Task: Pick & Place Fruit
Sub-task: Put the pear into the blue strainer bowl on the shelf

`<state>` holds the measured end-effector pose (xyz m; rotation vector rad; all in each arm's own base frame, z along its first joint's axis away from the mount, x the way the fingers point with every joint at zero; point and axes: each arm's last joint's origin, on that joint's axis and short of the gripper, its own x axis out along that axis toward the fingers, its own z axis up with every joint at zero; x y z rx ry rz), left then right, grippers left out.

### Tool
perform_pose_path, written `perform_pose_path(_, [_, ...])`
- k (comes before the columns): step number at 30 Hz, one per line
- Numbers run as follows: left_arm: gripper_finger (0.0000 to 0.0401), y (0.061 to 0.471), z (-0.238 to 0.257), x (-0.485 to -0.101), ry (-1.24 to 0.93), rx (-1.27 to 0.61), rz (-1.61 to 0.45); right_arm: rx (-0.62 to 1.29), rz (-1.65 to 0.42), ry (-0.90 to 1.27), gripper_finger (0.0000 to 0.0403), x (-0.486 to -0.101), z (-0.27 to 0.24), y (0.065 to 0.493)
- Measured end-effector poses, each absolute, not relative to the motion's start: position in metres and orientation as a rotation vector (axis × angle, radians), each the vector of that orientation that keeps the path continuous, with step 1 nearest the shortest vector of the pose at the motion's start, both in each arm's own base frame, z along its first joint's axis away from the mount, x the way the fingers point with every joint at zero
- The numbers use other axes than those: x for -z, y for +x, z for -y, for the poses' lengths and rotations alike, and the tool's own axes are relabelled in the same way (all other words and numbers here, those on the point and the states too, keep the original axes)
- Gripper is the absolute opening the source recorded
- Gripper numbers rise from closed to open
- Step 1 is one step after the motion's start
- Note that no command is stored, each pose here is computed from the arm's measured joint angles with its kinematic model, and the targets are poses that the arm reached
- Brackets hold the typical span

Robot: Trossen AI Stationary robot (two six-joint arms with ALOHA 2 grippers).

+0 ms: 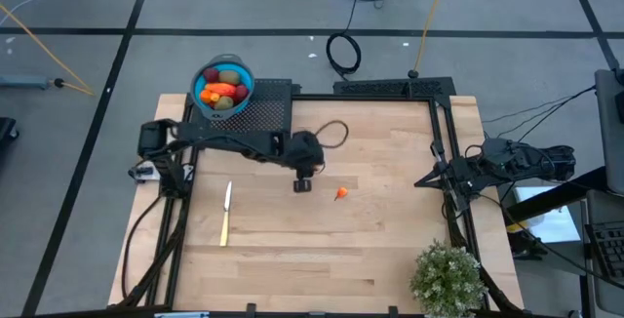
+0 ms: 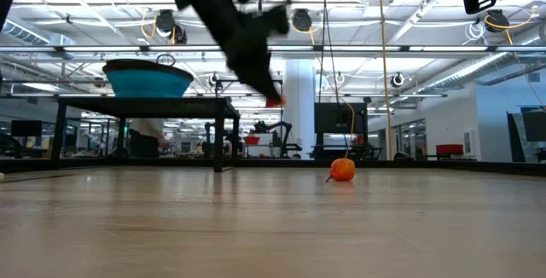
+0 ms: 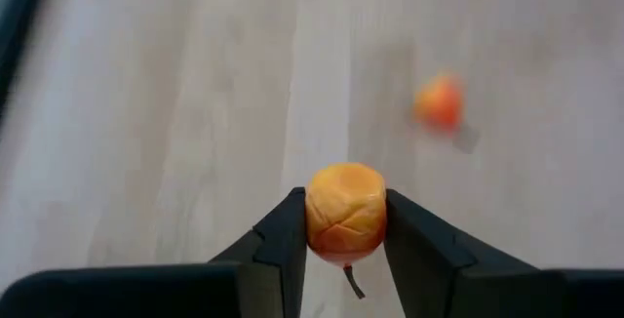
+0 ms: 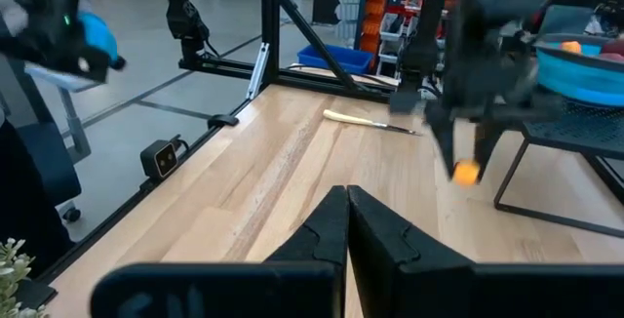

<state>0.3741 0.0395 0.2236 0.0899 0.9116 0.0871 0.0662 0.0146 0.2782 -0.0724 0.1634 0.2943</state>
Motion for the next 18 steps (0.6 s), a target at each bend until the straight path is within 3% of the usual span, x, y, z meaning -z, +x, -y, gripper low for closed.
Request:
perform_pose_path(7, [0.0118,0.360,-0.035,-0.310,-0.146,-0.043,-0.553,-0.298,-0.161,-0.078,0.0000,-0.278,-0.015,0.066])
perform_pose_path(18, [0.0118,0.341,-0.015,-0.396,-0.154,0.379,0.025,-0.301,-0.166,-0.078,0.0000,-0.278,-0.015,0.066])
